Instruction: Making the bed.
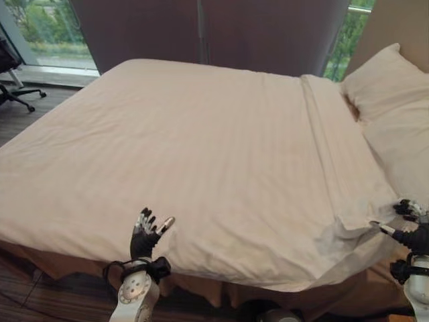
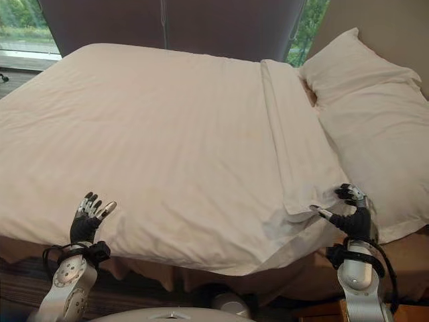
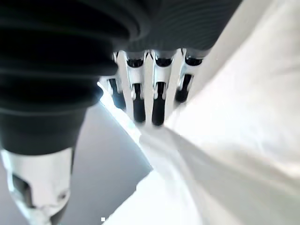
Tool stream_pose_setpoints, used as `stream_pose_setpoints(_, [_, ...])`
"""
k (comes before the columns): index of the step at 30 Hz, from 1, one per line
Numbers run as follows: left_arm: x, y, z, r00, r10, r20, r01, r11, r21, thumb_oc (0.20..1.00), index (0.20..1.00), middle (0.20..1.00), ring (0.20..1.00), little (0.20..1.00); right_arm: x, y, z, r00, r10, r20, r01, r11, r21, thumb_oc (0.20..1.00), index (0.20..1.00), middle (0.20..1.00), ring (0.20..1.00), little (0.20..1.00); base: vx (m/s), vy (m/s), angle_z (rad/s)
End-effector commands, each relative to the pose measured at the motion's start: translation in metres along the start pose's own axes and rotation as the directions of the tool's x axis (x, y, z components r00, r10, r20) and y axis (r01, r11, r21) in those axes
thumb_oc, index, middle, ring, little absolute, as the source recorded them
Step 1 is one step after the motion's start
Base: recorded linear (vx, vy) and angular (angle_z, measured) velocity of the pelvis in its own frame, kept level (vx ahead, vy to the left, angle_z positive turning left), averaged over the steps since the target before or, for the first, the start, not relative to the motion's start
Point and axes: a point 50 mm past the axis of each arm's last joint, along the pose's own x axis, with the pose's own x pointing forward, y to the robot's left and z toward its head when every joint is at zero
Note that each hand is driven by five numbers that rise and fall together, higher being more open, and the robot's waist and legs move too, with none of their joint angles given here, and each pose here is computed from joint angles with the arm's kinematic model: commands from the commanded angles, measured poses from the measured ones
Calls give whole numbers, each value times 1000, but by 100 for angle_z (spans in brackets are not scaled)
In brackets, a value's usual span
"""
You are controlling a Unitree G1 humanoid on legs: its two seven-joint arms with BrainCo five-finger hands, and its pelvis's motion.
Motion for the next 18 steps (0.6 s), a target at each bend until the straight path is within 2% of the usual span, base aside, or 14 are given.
stream_pose_setpoints(1, [1,5,26,990,-6,144,-1,999,48,1000,1000,1000,1000,1000,15,-14,29,982,-123,146,119,992,40,1000,1000,1000,1000,1000,0,0,0])
stream_pose_setpoints(6, [0,1,29,987,-21,156,14,999,47,1000,1000,1000,1000,1000,19,-19,53,953,-172,248,150,983,107,1000,1000,1000,1000,1000,0,-11,-7])
stream_pose_setpoints(8, [0,-2,29,987,-36,159,29,998,48,1000,1000,1000,1000,1000,22,-15,63,945,-189,268,134,969,209,1000,1000,1000,1000,1000,-7,-14,-14])
stream_pose_setpoints(10, [3,-9,30,985,-69,160,64,997,33,1000,1000,1000,1000,1000,31,8,70,963,-145,226,35,901,431,1000,1000,1000,1000,1000,-8,-21,-9])
stream_pose_setpoints(11, [6,-14,31,982,-94,162,91,996,24,1000,1000,1000,1000,1000,39,30,68,983,-92,158,-11,831,557,200,200,200,200,200,0,0,0])
stream_pose_setpoints(12, [7,-14,31,982,-93,164,91,996,23,1000,1000,1000,1000,1000,40,31,68,983,-93,159,-12,829,559,200,200,200,200,200,0,0,0])
stream_pose_setpoints(13, [8,-17,31,981,-104,161,103,995,17,1000,1000,1000,1000,1000,42,42,71,989,-59,138,-43,770,636,200,200,200,200,200,-4,-9,-5])
stream_pose_setpoints(14, [9,-16,31,981,-103,163,102,995,16,1000,1000,1000,1000,1000,43,42,71,988,-60,140,-44,768,639,200,200,200,200,200,-8,-19,-3])
stream_pose_setpoints(15, [11,-20,32,979,-120,163,119,993,13,1000,1000,1000,1000,1000,47,53,73,994,-38,105,-50,689,723,200,200,200,200,200,0,0,0])
stream_pose_setpoints(16, [14,-21,33,979,-122,164,123,992,5,1000,1000,1000,1000,1000,53,54,72,996,-49,79,-27,659,752,200,200,200,200,200,0,0,0])
stream_pose_setpoints(18, [14,-21,33,979,-122,164,123,992,5,1000,1000,1000,1000,1000,53,54,72,996,-49,79,-27,659,752,200,200,200,200,200,7,-33,7])
